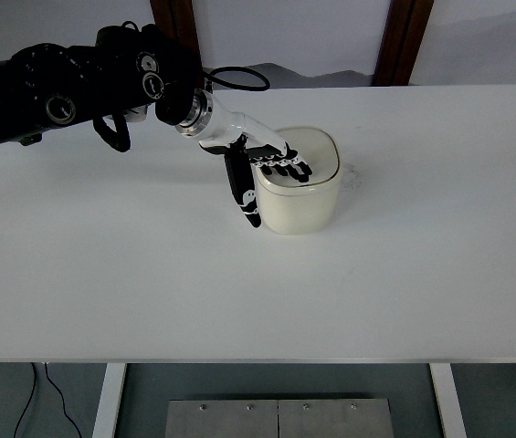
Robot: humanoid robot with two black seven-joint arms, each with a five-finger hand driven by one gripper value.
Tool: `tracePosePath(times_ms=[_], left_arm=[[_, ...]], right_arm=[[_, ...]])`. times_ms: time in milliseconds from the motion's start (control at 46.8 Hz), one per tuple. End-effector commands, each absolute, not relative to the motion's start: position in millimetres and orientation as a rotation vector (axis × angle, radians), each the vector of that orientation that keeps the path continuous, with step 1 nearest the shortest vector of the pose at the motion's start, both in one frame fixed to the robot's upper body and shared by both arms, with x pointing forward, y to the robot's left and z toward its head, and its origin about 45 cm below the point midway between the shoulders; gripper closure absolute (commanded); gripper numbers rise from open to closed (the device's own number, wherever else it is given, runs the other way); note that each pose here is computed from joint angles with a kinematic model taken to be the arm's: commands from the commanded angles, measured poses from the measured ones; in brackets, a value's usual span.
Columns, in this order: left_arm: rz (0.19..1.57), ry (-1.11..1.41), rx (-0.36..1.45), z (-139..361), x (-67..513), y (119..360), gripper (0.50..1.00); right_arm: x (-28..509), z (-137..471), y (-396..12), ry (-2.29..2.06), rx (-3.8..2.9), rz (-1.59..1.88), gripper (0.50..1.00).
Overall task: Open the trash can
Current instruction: 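Press down on the lid button with the left hand fingers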
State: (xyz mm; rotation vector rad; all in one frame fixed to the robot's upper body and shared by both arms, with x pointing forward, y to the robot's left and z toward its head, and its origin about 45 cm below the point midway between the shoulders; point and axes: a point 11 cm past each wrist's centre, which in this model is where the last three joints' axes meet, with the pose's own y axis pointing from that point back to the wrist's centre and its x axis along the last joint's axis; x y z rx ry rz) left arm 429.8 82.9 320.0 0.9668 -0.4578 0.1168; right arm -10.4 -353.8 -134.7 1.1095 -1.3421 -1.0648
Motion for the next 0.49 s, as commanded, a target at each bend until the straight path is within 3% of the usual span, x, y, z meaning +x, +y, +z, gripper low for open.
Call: tracePosePath(times_ms=[0,470], left_arm=[[0.115,-0.454,0.969,318.2,429.4,83.5,0.500],[0.150,-0.458,0.956,329.7,436.1,88.5,0.500]], right_arm=[[-10.5,-134.7,-353.8,-1.342,1.110,-1.065,0.509],[-10.5,-134.7,-353.8,-1.342,1.110,-1.065,0.509]])
